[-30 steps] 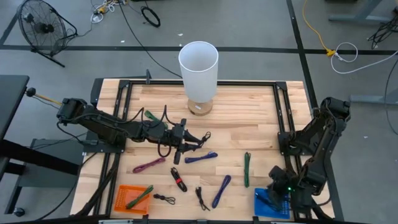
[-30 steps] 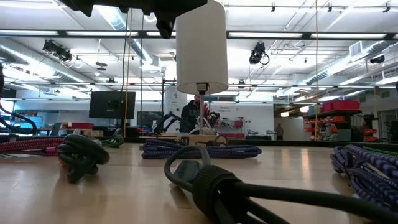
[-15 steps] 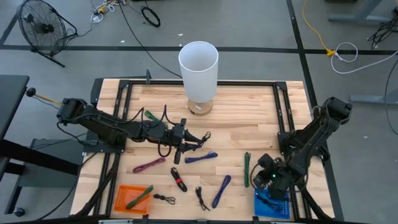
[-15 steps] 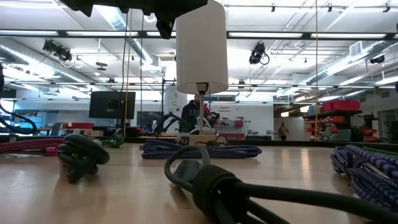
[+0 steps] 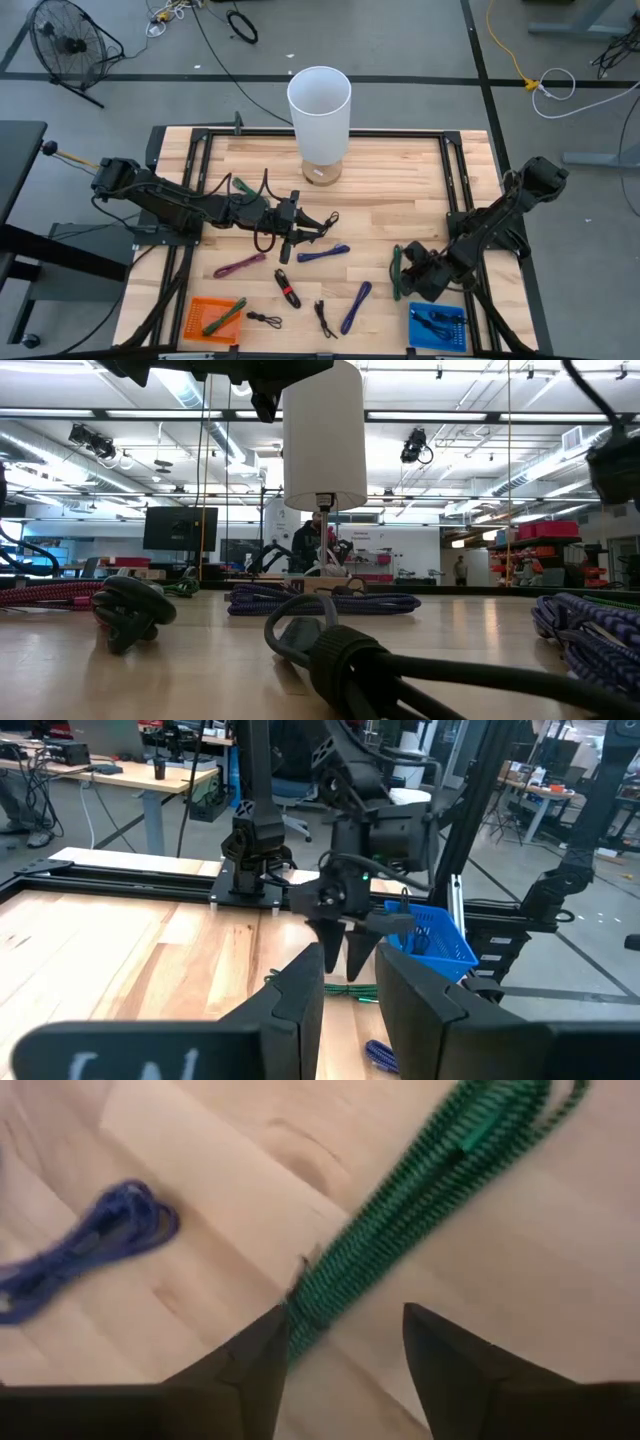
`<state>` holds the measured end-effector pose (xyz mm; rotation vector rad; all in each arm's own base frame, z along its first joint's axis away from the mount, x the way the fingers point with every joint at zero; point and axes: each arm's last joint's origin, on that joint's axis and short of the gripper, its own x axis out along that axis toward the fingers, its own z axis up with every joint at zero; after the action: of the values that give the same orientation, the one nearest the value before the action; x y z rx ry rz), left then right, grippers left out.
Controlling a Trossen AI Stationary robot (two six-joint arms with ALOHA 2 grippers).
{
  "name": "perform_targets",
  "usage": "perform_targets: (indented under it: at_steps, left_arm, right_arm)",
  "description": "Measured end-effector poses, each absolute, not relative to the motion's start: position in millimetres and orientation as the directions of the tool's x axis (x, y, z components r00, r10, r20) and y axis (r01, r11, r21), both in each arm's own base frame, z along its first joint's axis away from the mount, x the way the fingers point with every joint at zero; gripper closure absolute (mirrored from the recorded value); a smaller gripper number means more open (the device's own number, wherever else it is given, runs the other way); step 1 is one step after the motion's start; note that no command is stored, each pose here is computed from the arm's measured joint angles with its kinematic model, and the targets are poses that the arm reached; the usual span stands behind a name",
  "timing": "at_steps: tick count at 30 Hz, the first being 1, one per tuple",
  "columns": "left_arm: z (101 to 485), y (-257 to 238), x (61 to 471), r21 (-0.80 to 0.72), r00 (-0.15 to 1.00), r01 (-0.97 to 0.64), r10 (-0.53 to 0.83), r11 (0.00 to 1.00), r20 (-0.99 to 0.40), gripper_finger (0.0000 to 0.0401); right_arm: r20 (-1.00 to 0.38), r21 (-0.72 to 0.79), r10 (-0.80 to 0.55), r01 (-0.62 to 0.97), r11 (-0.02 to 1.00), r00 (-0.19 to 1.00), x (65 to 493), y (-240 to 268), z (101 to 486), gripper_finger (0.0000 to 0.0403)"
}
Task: Pick & Place USB Port
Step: Put the black and green charger cable into the orange bin
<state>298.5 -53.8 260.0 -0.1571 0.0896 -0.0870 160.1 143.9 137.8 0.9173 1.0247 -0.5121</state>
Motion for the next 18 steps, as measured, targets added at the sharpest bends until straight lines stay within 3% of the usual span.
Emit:
perform_targets:
  at_steps: [8, 18]
  left_arm:
    - [260.0, -53.8, 298.5, -0.16, 0.992, 0.079, -0.093, 0.984, -0.082, 0.0302]
    - [259.7, -53.8, 298.4, -0.16, 0.992, 0.079, -0.093, 0.984, -0.085, 0.0302]
  right_arm:
    - [-0.874, 0.428, 0.023, 0.745, 0.512, 0.486, 169.0, 129.0, 130.3, 0.0188]
    - [-0.899, 0.36, -0.011, 0.752, 0.553, 0.438, 175.0, 123.3, 117.0, 0.0214]
